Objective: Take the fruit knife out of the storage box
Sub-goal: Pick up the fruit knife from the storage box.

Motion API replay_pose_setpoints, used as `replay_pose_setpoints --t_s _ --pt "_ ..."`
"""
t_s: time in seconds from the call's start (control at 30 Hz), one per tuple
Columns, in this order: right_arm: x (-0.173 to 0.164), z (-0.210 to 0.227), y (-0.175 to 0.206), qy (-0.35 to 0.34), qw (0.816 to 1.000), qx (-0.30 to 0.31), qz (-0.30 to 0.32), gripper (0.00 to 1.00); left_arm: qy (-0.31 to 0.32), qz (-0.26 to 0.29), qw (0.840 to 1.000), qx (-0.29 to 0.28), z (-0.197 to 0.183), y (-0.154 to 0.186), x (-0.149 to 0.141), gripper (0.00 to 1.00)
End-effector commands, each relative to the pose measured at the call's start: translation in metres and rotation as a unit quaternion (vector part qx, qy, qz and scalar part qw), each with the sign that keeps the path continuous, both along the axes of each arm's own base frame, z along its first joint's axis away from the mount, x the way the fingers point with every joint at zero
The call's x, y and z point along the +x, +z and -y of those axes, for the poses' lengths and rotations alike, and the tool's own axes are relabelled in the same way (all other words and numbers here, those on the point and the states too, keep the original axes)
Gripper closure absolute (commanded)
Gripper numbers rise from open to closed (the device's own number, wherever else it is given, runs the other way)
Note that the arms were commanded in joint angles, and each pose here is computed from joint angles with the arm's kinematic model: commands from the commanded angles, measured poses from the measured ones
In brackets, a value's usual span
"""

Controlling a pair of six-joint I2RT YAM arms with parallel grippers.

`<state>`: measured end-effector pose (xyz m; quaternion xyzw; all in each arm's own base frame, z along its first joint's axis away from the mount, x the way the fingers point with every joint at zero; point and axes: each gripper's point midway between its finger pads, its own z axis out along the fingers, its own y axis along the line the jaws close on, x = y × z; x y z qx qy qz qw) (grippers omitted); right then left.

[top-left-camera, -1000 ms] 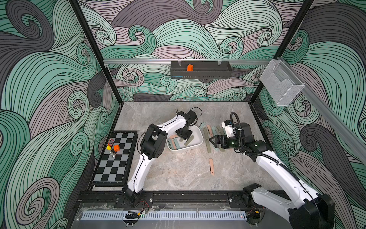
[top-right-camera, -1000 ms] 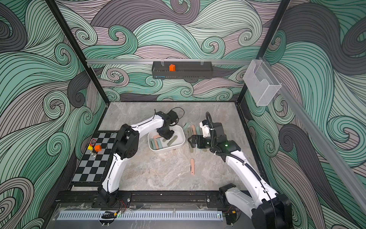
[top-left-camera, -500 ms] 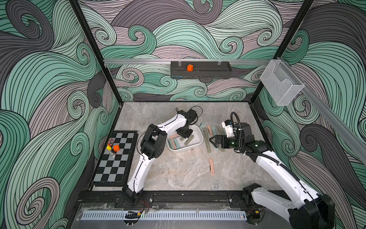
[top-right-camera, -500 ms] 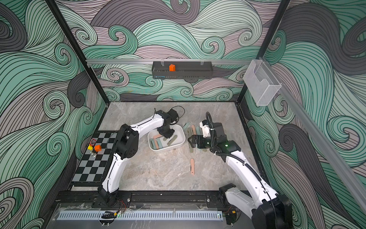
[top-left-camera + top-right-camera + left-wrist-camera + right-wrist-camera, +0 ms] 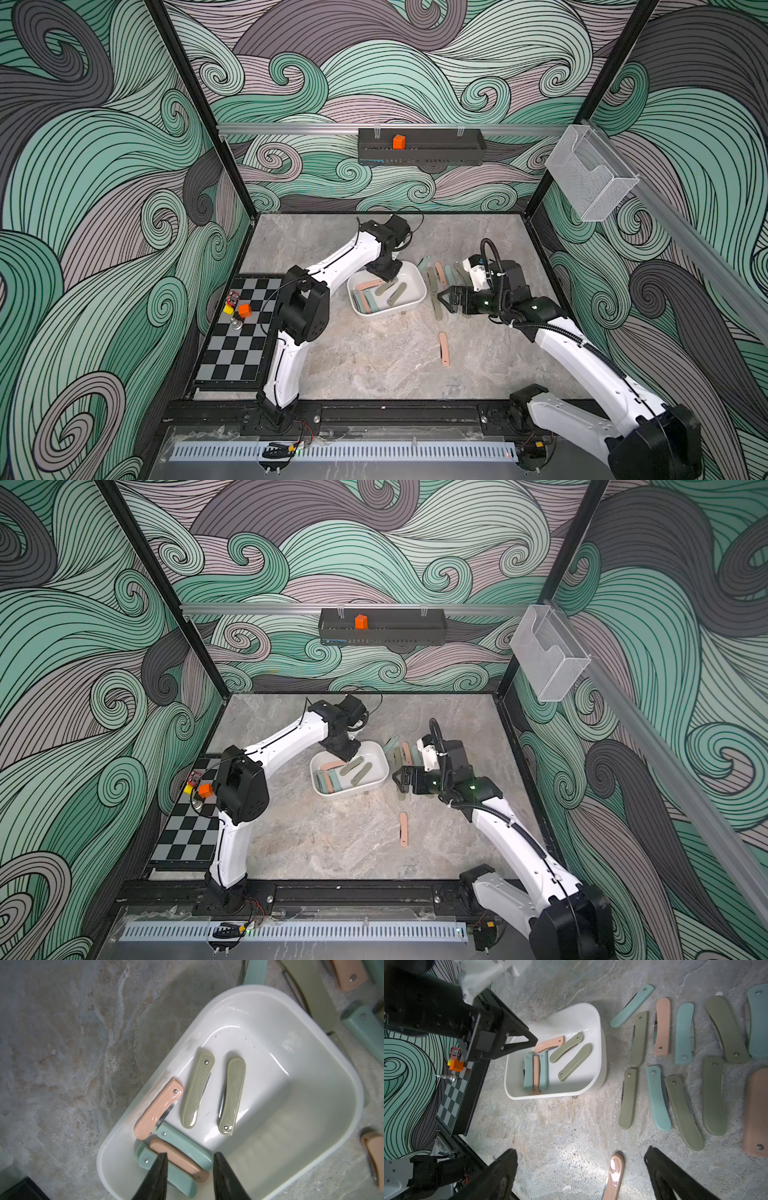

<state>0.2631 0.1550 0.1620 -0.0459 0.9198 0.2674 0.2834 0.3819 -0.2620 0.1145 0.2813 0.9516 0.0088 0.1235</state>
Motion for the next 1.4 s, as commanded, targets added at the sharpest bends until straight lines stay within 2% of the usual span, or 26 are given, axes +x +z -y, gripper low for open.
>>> replay_pose_setpoints --t_s 0.0,0.13,0.3,0.6,0.7,0.93,1.07,1.17,1.23,1.37 --pt "0.001 -0.003 0.001 -0.003 1.0 0.0 0.009 0.02 -0.01 -0.035 0.999 0.011 0.001 -0.024 -0.007 0.59" --pt "0.0 -0.002 -0.006 -0.001 1.0 -0.01 0.004 0.02 -0.015 -0.053 0.998 0.018 0.006 -0.05 -0.004 0.53" --pt "0.001 0.0 -0.011 -0.004 1.0 -0.017 0.005 0.02 -0.018 -0.068 0.997 0.02 0.013 -0.073 0.001 0.55" --pt "0.003 -0.001 -0.017 0.001 1.0 -0.019 0.006 0.02 -0.014 -0.071 0.997 0.025 0.015 -0.093 0.007 0.55" --pt "0.003 0.0 -0.018 0.001 1.0 -0.024 0.007 0.02 -0.015 -0.078 0.997 0.025 0.016 -0.097 0.005 0.62" --pt "0.003 0.001 -0.019 0.001 1.0 -0.025 0.008 0.02 -0.015 -0.09 0.995 0.033 0.015 -0.105 0.002 0.66" --pt "0.002 0.001 -0.017 -0.001 1.0 -0.024 0.009 0.02 -0.014 -0.095 0.995 0.036 0.013 -0.108 0.001 0.75" --pt "0.002 0.001 -0.016 0.0 1.0 -0.023 0.011 0.02 -0.012 -0.098 0.994 0.039 0.012 -0.109 0.0 0.86" --pt "0.001 0.002 -0.015 -0.002 1.0 -0.023 0.012 0.02 -0.012 -0.097 0.994 0.04 0.012 -0.107 0.0 0.98" --pt "0.001 0.002 -0.013 -0.003 1.0 -0.023 0.015 0.02 -0.01 -0.089 0.995 0.041 0.011 -0.101 0.001 1.0"
